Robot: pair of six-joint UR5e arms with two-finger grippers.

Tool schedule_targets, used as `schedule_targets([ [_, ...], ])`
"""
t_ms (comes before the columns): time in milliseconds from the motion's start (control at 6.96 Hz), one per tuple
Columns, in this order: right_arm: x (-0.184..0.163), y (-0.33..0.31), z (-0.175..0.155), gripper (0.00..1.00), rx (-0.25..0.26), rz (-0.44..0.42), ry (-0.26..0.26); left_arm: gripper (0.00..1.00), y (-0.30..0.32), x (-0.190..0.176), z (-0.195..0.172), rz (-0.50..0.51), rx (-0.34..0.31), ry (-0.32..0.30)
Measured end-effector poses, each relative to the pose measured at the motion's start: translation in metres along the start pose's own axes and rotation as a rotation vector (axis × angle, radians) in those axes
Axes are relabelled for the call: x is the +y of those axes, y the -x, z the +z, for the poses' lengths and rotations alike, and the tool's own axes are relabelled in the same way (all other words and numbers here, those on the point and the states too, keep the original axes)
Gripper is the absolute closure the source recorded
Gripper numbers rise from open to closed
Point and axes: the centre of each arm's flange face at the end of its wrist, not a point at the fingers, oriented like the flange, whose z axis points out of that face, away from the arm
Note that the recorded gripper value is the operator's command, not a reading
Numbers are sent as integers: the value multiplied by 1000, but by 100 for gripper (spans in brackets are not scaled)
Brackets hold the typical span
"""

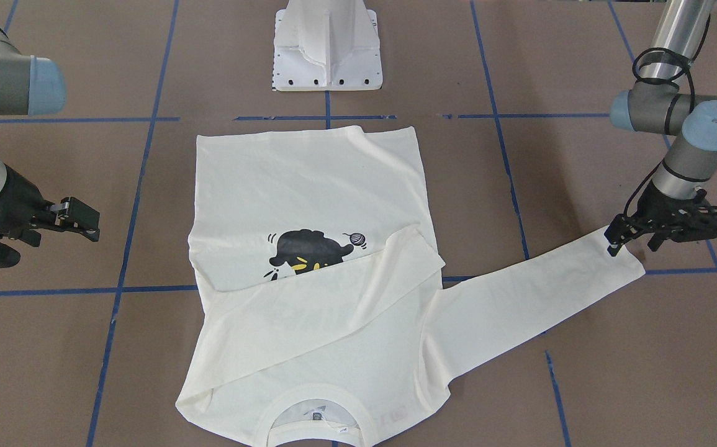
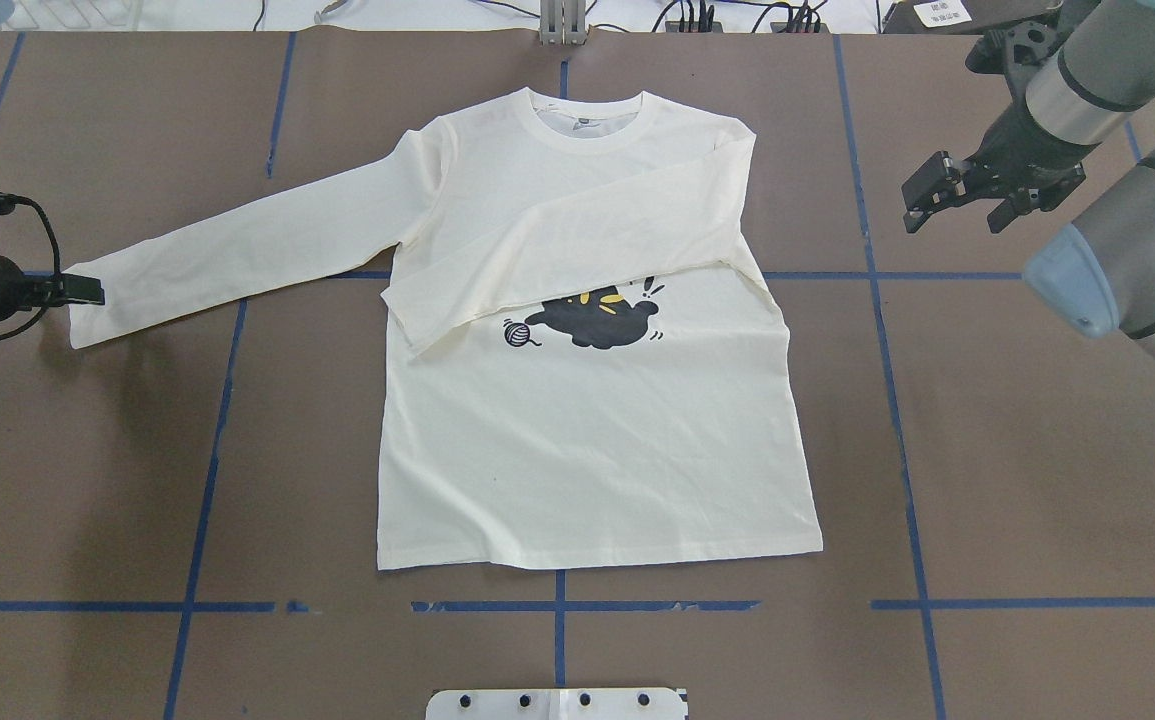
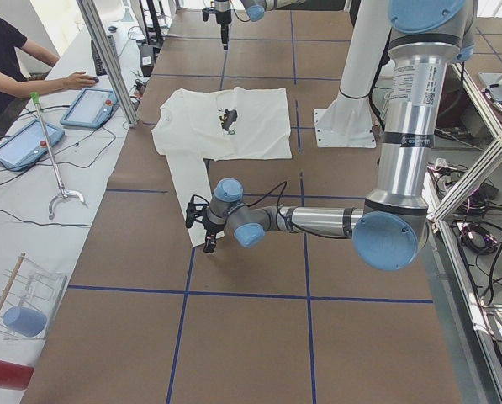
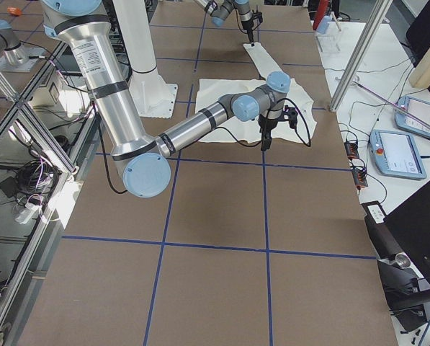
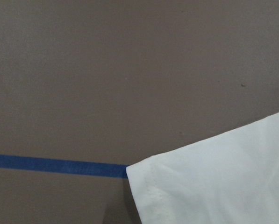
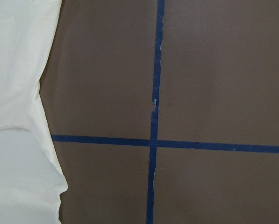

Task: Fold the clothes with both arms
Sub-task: 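Grasp the cuff of the sleeve nearest the left gripper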

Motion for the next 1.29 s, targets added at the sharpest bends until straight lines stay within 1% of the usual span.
schedule_targets([
  [144, 0, 0, 0, 0, 0, 0, 0, 30, -1, -1, 0, -4, 1, 0],
  [287, 0, 0, 0, 0, 0, -1, 0, 31, -3, -2, 0, -7, 0, 0],
  [431, 0, 1, 0, 0, -1, -2, 0, 35, -3, -2, 0, -8, -1, 1],
  [574, 0, 1, -1, 0, -2, -3, 0, 46, -4, -2, 1, -8, -1, 3],
  [862, 0, 2, -1, 0, -2, -4, 0, 76, -6, -1, 1, -7, -1, 4],
  [1149, 0, 2, -1, 0, -3, -3, 2, 100, -10, -3, 0, -5, 6, 1],
  [1293, 0, 2, -1, 0, -5, -3, 4, 100, -12, -4, -2, -4, 10, -2],
])
